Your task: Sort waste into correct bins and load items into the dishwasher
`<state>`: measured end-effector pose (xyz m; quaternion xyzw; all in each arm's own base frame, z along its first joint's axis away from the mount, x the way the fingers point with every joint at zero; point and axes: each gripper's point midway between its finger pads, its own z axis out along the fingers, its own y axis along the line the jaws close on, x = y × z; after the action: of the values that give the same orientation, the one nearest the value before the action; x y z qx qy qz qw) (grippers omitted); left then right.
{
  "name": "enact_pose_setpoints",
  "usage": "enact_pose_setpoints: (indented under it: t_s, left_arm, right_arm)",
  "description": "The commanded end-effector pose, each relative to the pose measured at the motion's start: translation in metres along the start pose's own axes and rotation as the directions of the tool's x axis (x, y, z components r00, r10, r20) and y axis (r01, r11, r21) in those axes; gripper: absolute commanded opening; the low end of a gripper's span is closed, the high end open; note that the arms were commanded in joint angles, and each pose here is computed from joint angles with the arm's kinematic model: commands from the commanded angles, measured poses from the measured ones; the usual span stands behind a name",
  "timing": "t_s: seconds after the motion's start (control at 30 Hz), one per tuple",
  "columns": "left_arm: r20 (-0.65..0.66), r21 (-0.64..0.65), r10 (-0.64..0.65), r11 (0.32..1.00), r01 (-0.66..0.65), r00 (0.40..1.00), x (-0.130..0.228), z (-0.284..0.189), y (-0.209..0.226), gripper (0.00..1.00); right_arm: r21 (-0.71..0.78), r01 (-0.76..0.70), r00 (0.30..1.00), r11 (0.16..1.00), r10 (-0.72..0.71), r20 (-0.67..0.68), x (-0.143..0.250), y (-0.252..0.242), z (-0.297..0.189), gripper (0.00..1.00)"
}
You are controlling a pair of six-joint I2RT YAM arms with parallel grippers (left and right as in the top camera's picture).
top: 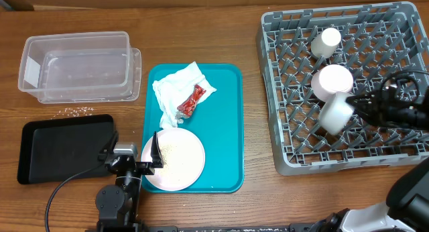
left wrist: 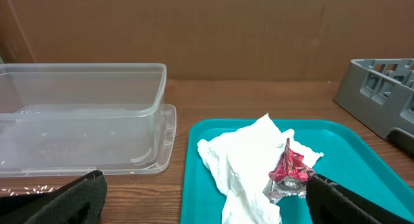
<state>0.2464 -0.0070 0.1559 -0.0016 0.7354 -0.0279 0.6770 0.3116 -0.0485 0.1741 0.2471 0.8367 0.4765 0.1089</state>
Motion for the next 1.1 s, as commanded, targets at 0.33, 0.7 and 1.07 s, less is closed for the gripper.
enact_pose_setpoints:
  t_s: [0.33,0.7,1.07]
  left_arm:
    - [0.006,0.003,0.026,1.0,-0.026,1.0,0.0,0.0,0.0,1.0]
    - [0.006,0.003,0.026,1.0,-0.026,1.0,0.0,0.0,0.0,1.0]
    - [0.006,0.003,0.026,1.0,-0.026,1.0,0.0,0.0,0.0,1.0]
  right_arm:
    - [0.486,-0.258,0.947,0.835,0.119,0.299,-0.029,-0.021,-0.082,0.3]
    - [0.517,-0.114,0.991,0.848,0.057,0.125,0.006,0.004,-0.055,0.23]
    - [0.449,0.29,0.951,0.845,-0.306,-0.04,0.047,0.106,0.042,0.43]
